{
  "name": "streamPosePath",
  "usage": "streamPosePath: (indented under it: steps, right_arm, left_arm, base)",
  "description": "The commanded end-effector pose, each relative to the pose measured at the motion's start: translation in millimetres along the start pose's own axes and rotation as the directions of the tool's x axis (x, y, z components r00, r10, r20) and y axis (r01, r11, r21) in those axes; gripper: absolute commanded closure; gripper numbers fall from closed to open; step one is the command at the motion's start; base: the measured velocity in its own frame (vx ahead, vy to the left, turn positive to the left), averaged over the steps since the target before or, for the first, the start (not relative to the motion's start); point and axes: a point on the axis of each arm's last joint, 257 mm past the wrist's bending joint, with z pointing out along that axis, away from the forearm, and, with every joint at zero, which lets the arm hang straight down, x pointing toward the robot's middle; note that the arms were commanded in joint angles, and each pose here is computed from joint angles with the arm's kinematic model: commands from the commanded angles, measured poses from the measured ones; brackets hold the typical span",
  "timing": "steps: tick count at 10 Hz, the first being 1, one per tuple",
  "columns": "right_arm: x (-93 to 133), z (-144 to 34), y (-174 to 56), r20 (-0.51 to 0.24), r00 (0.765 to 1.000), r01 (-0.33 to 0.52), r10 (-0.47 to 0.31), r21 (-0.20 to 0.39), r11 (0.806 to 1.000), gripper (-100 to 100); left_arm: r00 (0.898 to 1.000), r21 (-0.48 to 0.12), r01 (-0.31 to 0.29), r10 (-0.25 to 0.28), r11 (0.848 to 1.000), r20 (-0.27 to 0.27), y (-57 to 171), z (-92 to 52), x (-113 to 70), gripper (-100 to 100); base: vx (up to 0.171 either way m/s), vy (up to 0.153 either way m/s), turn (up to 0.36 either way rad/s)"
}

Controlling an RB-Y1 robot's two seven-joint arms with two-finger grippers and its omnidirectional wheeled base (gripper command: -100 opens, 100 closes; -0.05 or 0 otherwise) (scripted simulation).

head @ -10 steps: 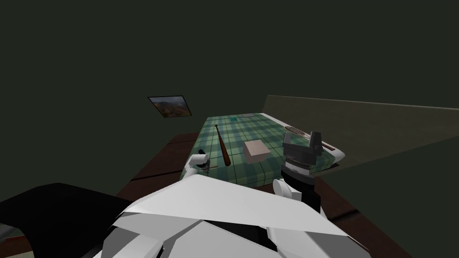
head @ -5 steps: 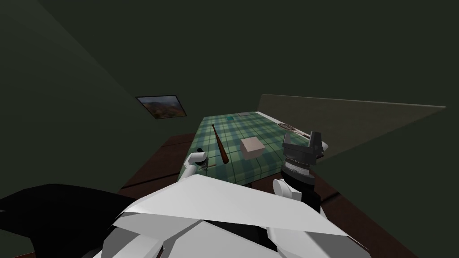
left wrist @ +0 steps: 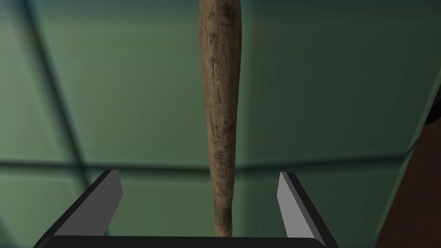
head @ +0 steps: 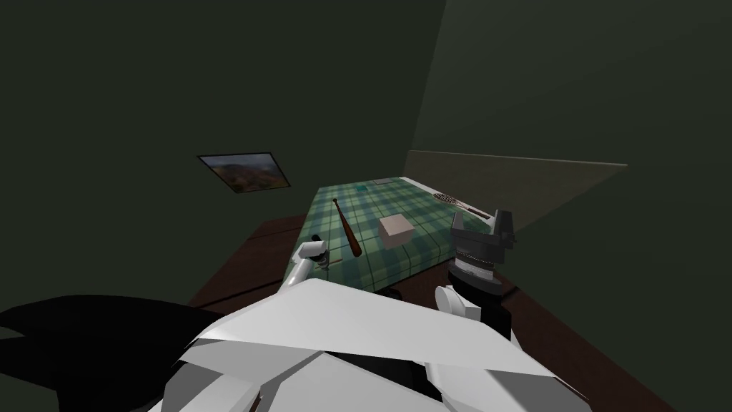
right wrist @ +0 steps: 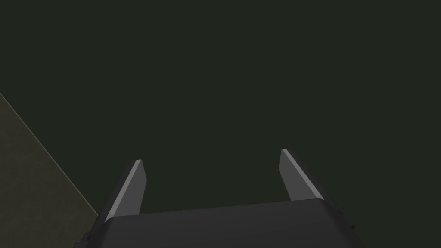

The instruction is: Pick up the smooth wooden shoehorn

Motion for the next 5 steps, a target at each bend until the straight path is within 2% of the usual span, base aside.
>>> streamPosePath:
  steps: [1,2,3,4,5]
  right_arm:
    - [0.0,0.0,0.0,0.000,1.000,0.000,0.000,0.000,1.000,0]
    - [0.0,0.0,0.0,0.000,1.000,0.000,0.000,0.000,1.000,0]
    - [0.0,0.0,0.0,0.000,1.000,0.000,0.000,0.000,1.000,0]
    - [0.0,0.0,0.0,0.000,1.000,0.000,0.000,0.000,1.000,0]
    - [0.0,0.0,0.0,0.000,1.000,0.000,0.000,0.000,1.000,0]
  left_arm:
    - [1.000,-0.021,0.009,-0.009,1.000,0.006,5.8,6.0,-4.1,-100]
    - [0.999,0.011,0.035,-0.035,0.999,0.004,-16.0,2.2,-11.3,-100]
    - [0.999,-0.011,0.040,-0.040,0.999,0.009,-8.2,7.5,-14.0,-100]
    - [0.999,-0.020,0.042,-0.041,0.999,0.011,-4.8,9.7,-15.2,-100]
    - [0.998,0.013,0.069,-0.069,0.998,0.006,-26.9,5.1,-21.9,-100]
  base:
    - [-0.032,-0.007,0.010]
    - [-0.065,-0.005,-0.201]
    - [-0.069,-0.009,-0.155]
    - [-0.032,-0.010,0.012]
    - [-0.063,-0.031,-0.208]
